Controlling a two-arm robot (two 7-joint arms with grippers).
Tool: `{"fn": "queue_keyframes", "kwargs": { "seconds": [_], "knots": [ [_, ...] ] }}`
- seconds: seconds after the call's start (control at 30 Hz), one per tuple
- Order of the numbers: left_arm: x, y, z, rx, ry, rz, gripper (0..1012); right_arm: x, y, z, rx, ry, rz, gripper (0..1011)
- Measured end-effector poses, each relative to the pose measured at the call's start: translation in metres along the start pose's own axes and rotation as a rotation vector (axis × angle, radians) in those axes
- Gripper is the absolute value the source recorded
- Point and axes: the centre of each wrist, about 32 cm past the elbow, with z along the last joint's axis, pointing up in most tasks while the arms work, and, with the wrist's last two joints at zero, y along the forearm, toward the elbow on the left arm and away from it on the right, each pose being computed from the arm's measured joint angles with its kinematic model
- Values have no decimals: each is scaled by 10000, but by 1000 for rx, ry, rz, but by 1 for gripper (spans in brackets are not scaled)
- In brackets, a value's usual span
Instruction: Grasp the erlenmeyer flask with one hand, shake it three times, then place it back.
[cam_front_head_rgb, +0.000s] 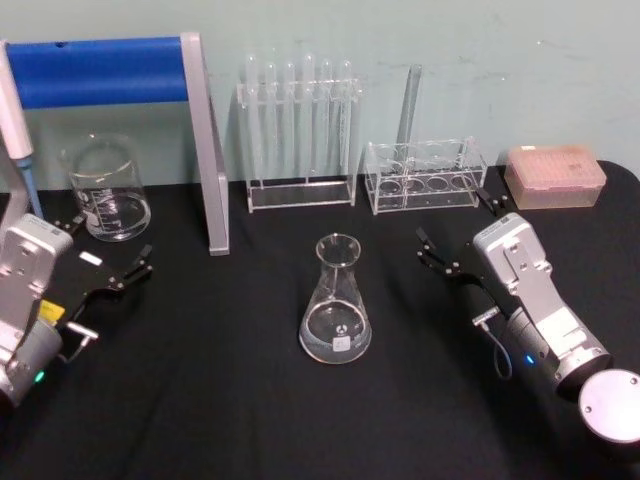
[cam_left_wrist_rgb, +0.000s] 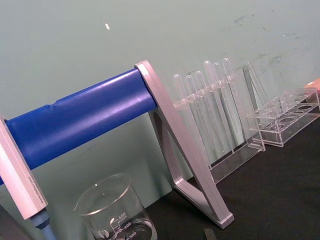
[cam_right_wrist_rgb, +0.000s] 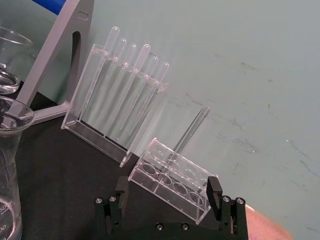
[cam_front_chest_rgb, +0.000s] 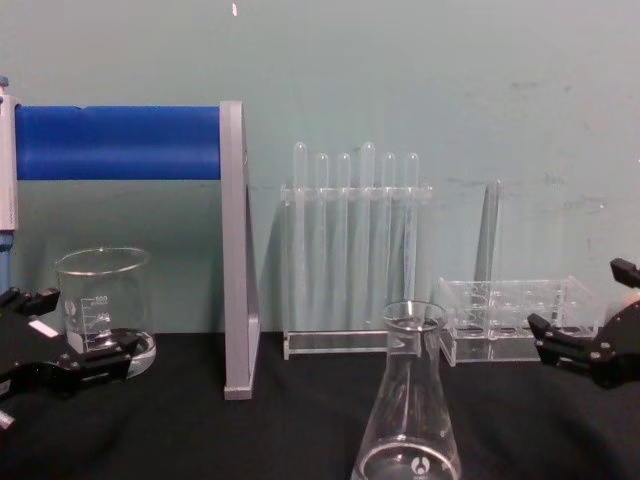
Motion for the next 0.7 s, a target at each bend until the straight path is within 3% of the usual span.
{"fn": "queue_keyframes", "kwargs": {
  "seconds": [0.7],
  "knots": [
    [0, 0, 0, 0, 0, 0, 1001, 0, 0, 0, 0, 0, 0, 1000]
  ]
}}
